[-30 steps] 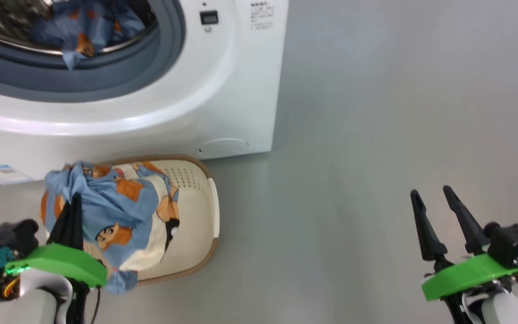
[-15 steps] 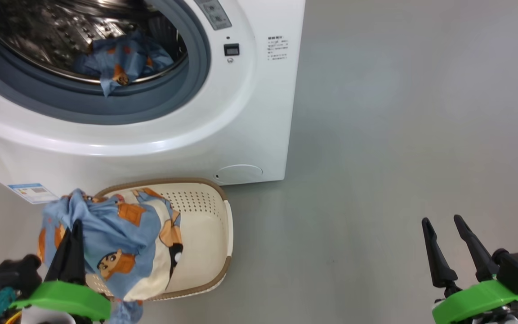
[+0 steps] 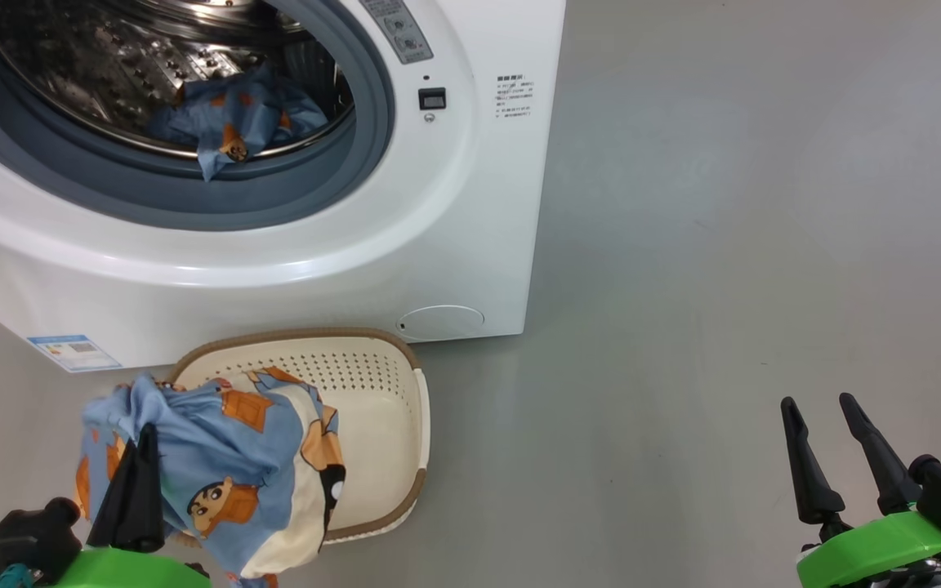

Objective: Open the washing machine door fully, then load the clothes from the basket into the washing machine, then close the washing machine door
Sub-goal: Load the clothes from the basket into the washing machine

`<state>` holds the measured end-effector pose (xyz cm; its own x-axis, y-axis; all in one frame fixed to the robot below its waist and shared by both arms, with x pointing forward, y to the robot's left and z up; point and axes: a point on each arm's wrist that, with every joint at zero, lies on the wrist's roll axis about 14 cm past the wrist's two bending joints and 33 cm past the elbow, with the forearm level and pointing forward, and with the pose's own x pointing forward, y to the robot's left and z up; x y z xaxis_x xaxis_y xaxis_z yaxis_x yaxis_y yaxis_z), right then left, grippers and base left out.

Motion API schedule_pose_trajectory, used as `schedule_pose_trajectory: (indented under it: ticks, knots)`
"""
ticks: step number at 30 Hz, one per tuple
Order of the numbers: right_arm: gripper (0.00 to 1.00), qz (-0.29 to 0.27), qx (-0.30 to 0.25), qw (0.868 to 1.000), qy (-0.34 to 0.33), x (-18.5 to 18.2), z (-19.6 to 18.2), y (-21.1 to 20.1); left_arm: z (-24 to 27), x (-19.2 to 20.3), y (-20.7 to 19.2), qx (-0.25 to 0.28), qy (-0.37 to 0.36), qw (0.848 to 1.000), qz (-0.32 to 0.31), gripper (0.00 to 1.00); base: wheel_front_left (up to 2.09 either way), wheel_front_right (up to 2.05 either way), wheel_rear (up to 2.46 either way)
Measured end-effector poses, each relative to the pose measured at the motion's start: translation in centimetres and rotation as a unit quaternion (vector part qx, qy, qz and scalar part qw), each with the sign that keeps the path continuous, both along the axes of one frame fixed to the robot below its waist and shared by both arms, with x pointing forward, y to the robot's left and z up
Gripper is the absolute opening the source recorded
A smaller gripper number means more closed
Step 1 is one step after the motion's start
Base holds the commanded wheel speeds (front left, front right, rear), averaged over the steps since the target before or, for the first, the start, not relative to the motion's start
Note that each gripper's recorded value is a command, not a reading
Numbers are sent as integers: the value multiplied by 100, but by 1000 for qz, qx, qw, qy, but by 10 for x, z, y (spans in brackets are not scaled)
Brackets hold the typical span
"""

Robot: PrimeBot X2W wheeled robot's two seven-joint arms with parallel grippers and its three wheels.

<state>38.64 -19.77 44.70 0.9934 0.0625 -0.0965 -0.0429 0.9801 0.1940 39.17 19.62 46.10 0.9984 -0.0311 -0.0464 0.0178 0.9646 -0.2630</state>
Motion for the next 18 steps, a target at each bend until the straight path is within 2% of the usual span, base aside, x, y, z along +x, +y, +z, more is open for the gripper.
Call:
schedule_pose_trajectory:
  ticks: [18]
  knots:
    - [100, -4, 0, 1000, 11, 1, -8, -2, -5, 6, -2, -7, 5, 1000, 0, 0, 0, 0, 0]
